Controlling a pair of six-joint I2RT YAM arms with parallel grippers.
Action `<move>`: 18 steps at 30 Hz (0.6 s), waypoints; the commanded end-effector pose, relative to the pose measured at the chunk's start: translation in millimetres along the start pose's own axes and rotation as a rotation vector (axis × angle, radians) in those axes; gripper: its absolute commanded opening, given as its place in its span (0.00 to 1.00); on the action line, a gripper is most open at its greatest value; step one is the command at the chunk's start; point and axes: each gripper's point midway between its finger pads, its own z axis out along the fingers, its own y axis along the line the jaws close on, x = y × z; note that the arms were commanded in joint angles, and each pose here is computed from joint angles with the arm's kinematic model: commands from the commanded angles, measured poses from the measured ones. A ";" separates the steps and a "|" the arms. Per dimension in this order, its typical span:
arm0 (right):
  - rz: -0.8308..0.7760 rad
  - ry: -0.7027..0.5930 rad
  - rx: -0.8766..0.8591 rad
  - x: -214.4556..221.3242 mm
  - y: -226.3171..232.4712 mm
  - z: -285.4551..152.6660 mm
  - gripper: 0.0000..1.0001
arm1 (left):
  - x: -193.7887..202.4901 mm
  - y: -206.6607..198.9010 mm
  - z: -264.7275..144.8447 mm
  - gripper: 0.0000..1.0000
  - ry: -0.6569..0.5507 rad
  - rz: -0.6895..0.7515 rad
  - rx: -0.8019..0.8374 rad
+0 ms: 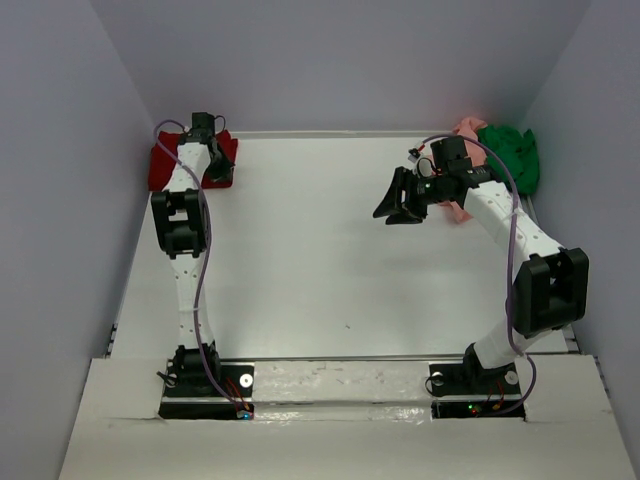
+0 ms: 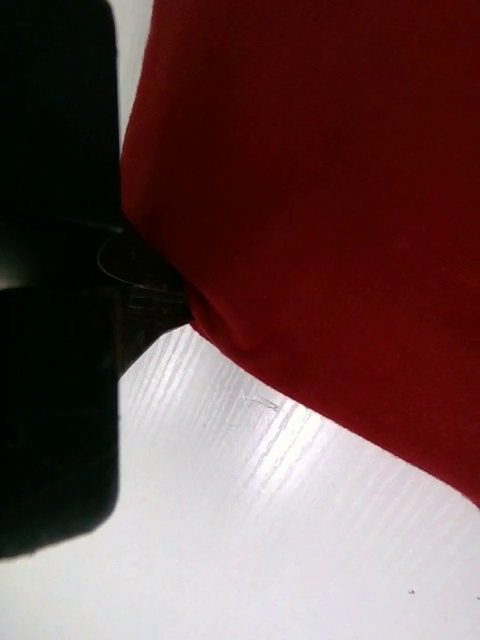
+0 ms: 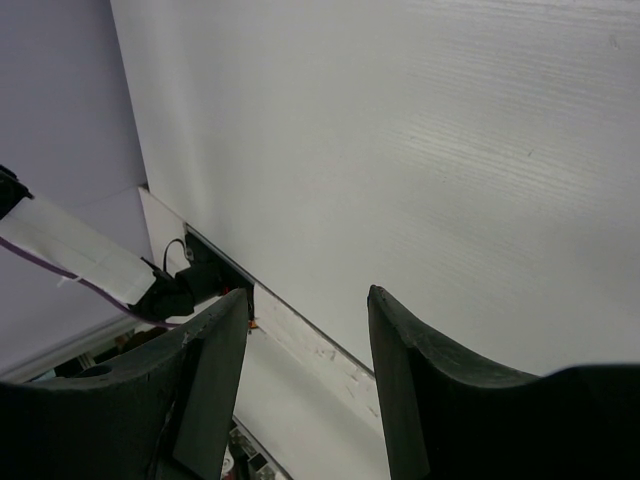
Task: Fold and stack the t-shirts
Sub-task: Put the neatly folded tshirt into the corner of the board with the left arm
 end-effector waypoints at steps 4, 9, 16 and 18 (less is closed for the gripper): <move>-0.023 -0.035 -0.029 -4.0 7.4 -6.7 0.57 | -26.2 -10.7 2.0 0.03 -0.083 0.010 0.032; -0.018 -0.035 -0.024 -0.9 6.1 -7.8 0.57 | -40.3 -16.6 -0.7 0.05 -0.118 0.005 0.054; -0.019 -0.044 -0.029 -3.5 8.1 -8.1 0.57 | -46.1 -16.0 -35.3 0.25 -0.155 0.013 0.048; -0.017 -0.043 -0.032 -3.2 7.5 -7.0 0.57 | -51.9 -19.3 -63.4 0.44 -0.199 0.027 0.045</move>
